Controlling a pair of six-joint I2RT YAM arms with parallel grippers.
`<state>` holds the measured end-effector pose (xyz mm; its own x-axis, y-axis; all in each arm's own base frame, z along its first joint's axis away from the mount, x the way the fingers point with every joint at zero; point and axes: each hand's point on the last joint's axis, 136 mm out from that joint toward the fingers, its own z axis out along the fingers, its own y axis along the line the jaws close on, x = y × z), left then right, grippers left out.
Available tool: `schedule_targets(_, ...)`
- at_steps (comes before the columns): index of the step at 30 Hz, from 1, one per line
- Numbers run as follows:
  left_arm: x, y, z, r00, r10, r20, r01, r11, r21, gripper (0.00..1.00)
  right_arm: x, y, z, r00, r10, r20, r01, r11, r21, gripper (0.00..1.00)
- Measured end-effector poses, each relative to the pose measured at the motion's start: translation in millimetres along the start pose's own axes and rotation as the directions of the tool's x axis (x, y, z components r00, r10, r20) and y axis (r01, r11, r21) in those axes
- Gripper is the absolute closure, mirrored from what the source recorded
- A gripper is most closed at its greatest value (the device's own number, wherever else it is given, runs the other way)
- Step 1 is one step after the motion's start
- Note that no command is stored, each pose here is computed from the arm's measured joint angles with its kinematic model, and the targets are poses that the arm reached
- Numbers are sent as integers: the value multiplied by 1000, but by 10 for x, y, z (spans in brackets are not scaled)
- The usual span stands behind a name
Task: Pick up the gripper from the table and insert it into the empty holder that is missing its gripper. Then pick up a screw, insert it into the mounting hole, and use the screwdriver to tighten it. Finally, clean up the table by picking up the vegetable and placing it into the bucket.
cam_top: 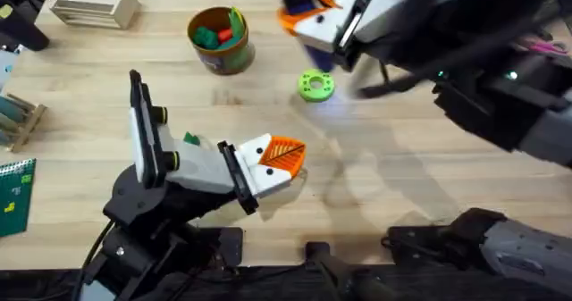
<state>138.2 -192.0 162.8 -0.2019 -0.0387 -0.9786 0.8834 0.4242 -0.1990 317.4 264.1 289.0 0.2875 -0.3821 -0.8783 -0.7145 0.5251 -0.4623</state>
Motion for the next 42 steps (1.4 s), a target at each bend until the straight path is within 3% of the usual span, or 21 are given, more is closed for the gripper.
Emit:
schedule_targets(3,-1,0,0,1000,0,0,0,1000,0,995,631,-233,5,960,-155,-232,172,984,55,970)
schedule_targets(8,0,0,0,1000,0,0,0,1000,0,995,1573,-538,-104,777,-328,-538,384,923,-9,970)
schedule_targets(14,-1,0,0,1000,1,0,-1,1000,0,995,2358,-745,-314,606,-371,-703,425,899,-107,970)
schedule_targets(18,0,0,0,1000,2,0,-2,1000,0,995,2705,-703,-385,531,-412,-740,419,887,-193,970)
schedule_targets(27,0,0,0,1000,3,0,-3,1000,0,995,2985,-471,-474,477,-458,-750,355,881,-312,955)
schedule_targets(34,-1,0,0,1000,3,0,-3,1000,0,995,2990,-444,-525,461,-463,-757,336,881,-334,253)
schedule_targets(36,-1,0,0,1000,3,0,-3,1000,0,995,2966,-463,-529,468,-434,-770,325,895,-307,188)
schedule_targets(42,-1,0,0,1000,3,0,-3,1000,0,995,2848,-435,-535,482,-326,-813,285,936,-206,175)
